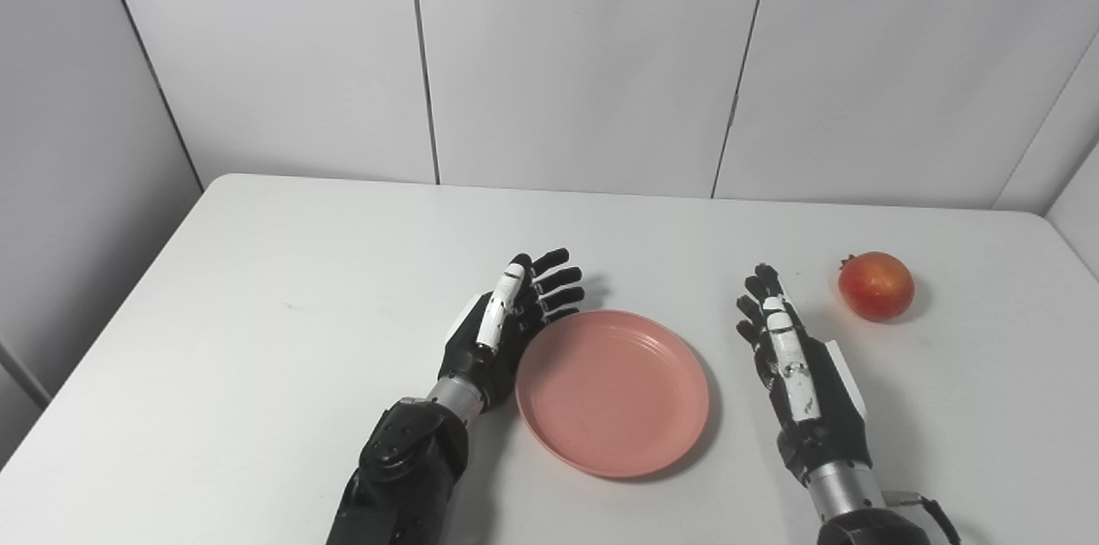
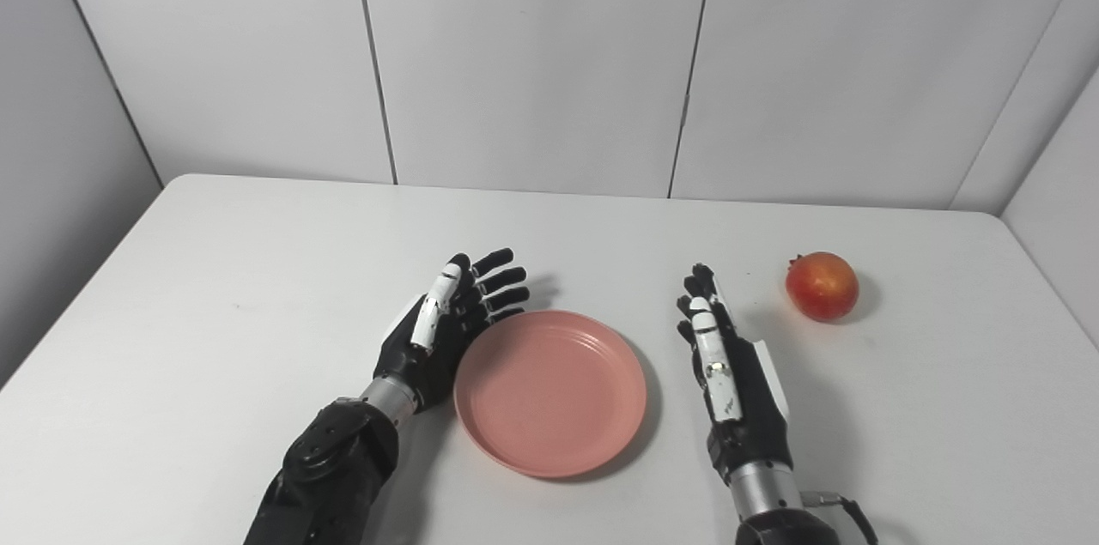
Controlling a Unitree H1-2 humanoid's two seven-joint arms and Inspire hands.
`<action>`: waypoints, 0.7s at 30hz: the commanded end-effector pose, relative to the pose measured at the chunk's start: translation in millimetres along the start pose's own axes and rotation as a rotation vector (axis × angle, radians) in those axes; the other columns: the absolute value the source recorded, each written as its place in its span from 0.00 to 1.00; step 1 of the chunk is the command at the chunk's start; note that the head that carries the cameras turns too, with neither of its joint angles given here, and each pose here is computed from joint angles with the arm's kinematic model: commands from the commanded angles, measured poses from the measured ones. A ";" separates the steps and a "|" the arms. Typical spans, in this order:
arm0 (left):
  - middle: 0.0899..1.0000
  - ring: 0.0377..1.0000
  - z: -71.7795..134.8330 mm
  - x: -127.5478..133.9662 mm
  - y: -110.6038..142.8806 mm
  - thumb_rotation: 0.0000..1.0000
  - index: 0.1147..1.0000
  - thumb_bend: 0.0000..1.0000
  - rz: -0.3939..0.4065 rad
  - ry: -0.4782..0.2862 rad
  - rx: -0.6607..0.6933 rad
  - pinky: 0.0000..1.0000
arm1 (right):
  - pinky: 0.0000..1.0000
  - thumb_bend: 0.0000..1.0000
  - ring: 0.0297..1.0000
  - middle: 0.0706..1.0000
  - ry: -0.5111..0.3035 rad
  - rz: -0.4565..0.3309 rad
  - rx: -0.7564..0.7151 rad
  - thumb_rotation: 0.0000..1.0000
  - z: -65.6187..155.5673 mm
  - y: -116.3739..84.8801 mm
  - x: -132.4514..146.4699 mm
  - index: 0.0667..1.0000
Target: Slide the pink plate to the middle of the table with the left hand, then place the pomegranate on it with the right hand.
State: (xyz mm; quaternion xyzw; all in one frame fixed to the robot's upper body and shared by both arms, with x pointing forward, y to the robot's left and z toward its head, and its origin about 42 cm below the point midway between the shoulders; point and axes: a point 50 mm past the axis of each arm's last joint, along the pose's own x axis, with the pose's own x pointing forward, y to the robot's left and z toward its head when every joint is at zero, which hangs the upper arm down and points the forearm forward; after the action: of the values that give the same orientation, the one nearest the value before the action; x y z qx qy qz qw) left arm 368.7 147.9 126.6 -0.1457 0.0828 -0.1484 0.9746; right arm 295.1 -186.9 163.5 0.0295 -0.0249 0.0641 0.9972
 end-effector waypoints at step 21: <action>0.84 0.83 -10.4 -11.3 14.2 1.00 0.83 0.38 0.075 -0.003 0.048 0.83 | 0.85 0.30 0.87 0.88 -0.278 -0.082 -0.273 1.00 65.0 -9.6 9.6 0.89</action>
State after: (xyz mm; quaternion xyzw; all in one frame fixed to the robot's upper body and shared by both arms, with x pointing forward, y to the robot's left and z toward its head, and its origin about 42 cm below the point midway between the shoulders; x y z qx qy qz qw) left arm 363.8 154.7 122.9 -0.1238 0.0673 -0.1295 0.9815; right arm 296.4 -196.5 201.4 -0.0843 -0.0977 0.0242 0.9913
